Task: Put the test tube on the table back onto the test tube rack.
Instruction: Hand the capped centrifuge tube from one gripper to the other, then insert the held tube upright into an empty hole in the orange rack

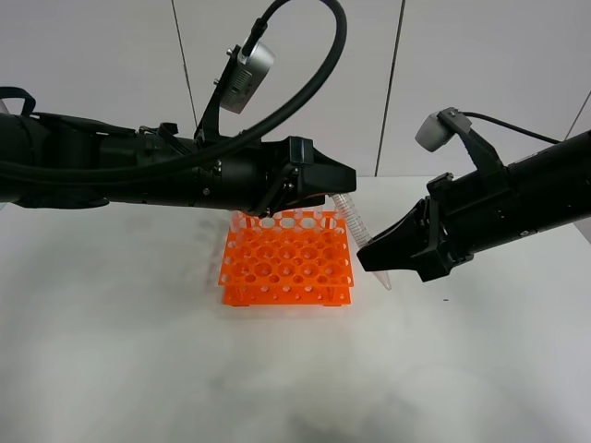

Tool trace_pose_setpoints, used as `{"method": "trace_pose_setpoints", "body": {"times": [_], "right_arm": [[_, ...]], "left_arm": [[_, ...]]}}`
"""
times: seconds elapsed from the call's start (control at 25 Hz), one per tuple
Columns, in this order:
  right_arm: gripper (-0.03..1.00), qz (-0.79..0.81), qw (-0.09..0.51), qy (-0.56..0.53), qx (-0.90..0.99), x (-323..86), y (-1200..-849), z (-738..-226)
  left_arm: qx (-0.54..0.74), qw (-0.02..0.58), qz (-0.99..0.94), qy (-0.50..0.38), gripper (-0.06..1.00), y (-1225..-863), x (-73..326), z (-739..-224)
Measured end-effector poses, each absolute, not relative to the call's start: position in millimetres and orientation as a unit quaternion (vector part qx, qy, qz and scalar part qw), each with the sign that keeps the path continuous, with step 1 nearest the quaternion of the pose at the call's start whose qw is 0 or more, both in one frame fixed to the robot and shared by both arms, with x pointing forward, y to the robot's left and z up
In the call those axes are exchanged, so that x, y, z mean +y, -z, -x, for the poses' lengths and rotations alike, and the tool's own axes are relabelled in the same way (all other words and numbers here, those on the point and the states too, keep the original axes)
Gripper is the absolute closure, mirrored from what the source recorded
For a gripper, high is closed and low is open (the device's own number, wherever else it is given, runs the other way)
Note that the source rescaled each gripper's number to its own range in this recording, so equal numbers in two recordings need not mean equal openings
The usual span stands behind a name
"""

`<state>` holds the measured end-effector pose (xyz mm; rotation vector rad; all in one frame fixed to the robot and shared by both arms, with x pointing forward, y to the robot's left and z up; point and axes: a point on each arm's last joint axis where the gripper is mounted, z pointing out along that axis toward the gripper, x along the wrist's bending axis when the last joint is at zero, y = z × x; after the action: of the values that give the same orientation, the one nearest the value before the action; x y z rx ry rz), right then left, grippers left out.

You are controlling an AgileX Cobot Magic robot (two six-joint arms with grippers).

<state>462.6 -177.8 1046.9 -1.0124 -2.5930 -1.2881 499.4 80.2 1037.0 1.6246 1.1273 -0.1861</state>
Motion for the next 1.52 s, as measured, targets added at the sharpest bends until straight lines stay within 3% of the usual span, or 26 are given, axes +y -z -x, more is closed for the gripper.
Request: {"method": "trace_pose_setpoints", "body": {"times": [0.16, 0.32, 0.48, 0.56, 0.64, 1.04, 1.08, 1.12, 1.24, 1.32, 1.52], "right_arm": [[0.96, 0.333, 0.04, 0.425, -0.841, -177, -1048, -463], [0.96, 0.333, 0.041, 0.426, -0.84, -177, -1048, -463], [0.96, 0.333, 0.041, 0.426, -0.84, -177, -1048, -463], [0.96, 0.333, 0.041, 0.426, -0.84, -177, -1048, -463], [0.96, 0.334, 0.04, 0.425, -0.84, -177, -1048, -463], [0.94, 0.337, 0.036, 0.425, -0.84, -177, -1048, -464], [0.88, 0.337, 0.035, 0.425, -0.839, -177, -1048, -464], [0.75, 0.34, 0.031, 0.427, -0.837, -178, -1048, -465], [0.24, 0.346, 0.018, 0.429, -0.834, -178, -1048, -468], [0.06, 0.347, 0.014, 0.429, -0.834, -179, -1048, -468], [-0.03, 0.339, 0.02, 0.414, -0.844, -178, -1069, -472]], "left_arm": [[0.475, 0.546, -0.685, 0.078, 0.23, -1037, 80, -499], [0.475, 0.546, -0.685, 0.078, 0.36, -1037, 80, -499], [0.474, 0.547, -0.686, 0.081, 0.42, -1037, 79, -499], [0.473, 0.548, -0.685, 0.084, 0.6, -1037, 79, -498], [0.471, 0.55, -0.684, 0.09, 0.94, -1039, 78, -497], [0.471, 0.551, -0.683, 0.092, 0.92, -1039, 77, -497], [0.471, 0.55, -0.684, 0.089, 0.92, -1038, 78, -497], [0.472, 0.549, -0.684, 0.087, 0.92, -1038, 78, -497], [0.473, 0.549, -0.684, 0.086, 0.92, -1038, 78, -497], [0.474, 0.549, -0.684, 0.085, 0.92, -1038, 78, -498], [0.475, 0.548, -0.683, 0.082, 0.92, -1038, 78, -498]]}}
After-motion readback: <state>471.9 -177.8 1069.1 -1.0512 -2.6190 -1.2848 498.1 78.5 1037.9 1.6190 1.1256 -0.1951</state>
